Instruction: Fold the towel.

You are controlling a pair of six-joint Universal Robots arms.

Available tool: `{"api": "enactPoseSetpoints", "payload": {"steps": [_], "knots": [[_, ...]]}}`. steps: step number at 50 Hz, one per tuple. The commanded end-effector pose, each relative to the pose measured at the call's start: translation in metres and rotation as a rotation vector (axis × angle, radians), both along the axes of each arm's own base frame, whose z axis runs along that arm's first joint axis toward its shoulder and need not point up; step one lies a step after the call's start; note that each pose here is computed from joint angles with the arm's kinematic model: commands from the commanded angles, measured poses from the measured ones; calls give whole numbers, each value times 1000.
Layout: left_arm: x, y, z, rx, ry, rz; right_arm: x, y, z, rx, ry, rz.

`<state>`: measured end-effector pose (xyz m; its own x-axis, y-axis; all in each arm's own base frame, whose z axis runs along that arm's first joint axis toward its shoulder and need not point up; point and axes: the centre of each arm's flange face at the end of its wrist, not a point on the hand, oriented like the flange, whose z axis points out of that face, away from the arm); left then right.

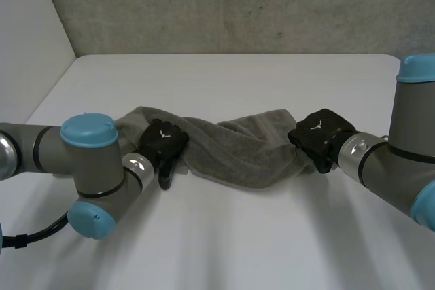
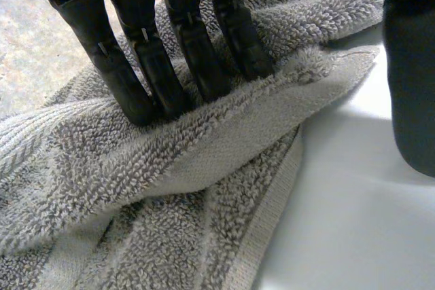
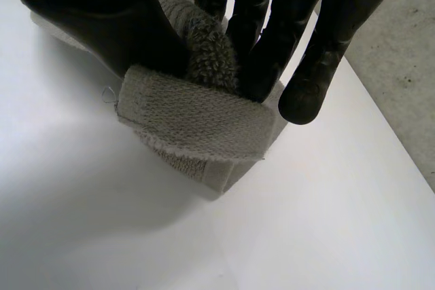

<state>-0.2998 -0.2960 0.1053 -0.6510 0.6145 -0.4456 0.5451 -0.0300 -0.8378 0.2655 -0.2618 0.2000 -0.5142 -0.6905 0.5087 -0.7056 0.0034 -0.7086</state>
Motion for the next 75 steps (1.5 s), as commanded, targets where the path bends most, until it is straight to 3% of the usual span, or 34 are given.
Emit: {"api": "enactPoseSetpoints", "payload": {"steps": [1,31,39,44,47,49,57,64,71,75], "knots": [[-3,-6,7,-27,13,0,2,1,-6,17,7,6],[-5,-9,0,-20,11,2,4,-1,-12,21,10,5],[0,-12,62,-136,85,49,0,-21,38,-190,-92,-68],[15,-8,134,-228,240,89,-21,-27,110,-380,-195,-151],[22,-6,154,-249,290,104,-26,-25,129,-426,-224,-165],[38,-1,189,-284,373,136,-36,-14,164,-504,-254,-177],[79,-1,244,-384,476,229,-57,-5,194,-466,-215,-199],[97,-22,232,-341,444,304,-59,-26,167,-364,-83,-168],[86,-59,143,-73,336,339,-32,-41,110,-238,116,-85],[79,-69,115,-5,310,338,-18,-49,87,-195,143,-63]]}}
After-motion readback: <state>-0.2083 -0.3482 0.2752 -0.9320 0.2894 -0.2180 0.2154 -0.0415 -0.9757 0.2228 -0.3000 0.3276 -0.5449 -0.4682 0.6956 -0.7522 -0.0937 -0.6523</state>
